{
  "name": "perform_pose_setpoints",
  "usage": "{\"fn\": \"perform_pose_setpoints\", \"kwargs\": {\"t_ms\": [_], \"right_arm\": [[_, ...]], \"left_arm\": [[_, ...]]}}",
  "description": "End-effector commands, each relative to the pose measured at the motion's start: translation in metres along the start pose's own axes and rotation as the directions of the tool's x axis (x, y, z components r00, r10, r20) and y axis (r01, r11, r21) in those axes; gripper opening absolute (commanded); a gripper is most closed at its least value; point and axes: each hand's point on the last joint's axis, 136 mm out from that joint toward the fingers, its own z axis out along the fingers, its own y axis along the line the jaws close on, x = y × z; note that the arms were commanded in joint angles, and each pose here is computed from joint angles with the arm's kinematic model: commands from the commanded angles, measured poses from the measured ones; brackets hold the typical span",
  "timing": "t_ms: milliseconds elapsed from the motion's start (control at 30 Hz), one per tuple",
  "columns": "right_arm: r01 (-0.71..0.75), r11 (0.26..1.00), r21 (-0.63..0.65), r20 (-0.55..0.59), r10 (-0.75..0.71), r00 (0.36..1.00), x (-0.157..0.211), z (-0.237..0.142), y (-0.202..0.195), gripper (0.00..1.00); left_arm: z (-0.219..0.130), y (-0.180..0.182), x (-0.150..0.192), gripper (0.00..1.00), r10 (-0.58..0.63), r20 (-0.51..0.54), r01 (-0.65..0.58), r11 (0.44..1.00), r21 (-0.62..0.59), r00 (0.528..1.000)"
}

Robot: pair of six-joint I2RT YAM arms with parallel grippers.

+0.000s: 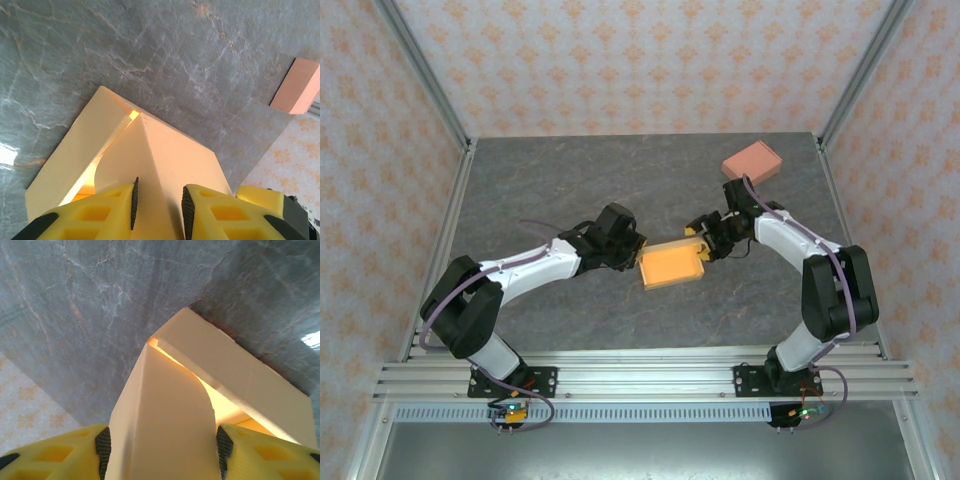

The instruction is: Fold the paper box

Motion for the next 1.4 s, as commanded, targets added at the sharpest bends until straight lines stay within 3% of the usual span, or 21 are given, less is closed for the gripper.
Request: {"fn": "perform_pose_setpoints", "kwargs": {"t_ms": [0,200,333,700,767,1067,1367], "right_arm": [[0.014,0.998,0.054,0.024,-0.015,1.000,0.002,-0.002,-0.018,0.59],[-0.008,0.999,0.045,0.033,0.007,0.999,0.001,-0.001,-0.019,0.58],[-0.029,0.999,0.031,0.046,0.027,0.999,0.000,-0.002,-0.018,0.56],[-0.068,0.997,0.021,0.062,0.066,0.996,-0.001,0.000,-0.025,0.52],[-0.070,0.997,0.025,0.064,0.068,0.996,-0.001,0.000,-0.027,0.53],[-0.018,0.999,0.043,0.092,0.014,0.996,0.004,-0.024,-0.020,0.73],[-0.004,1.000,0.010,0.158,0.002,0.987,0.000,-0.072,-0.020,0.79]], "left_arm": [[0.006,-0.005,0.012,0.33,-0.022,-0.030,0.022,1.000,0.020,0.999],[-0.001,-0.010,0.022,0.52,-0.025,-0.043,0.026,0.999,0.026,0.999],[-0.004,-0.010,0.030,0.55,-0.040,-0.041,0.042,0.999,0.030,0.998],[0.016,-0.003,0.061,0.52,-0.049,-0.085,0.050,0.999,0.020,0.995],[0.022,0.004,0.061,0.47,-0.039,-0.077,0.039,0.999,-0.002,0.996],[0.036,0.046,0.038,0.27,0.056,0.010,-0.055,0.993,-0.104,0.998],[0.028,0.035,0.030,0.29,0.227,0.042,-0.222,0.969,-0.110,0.973]]}}
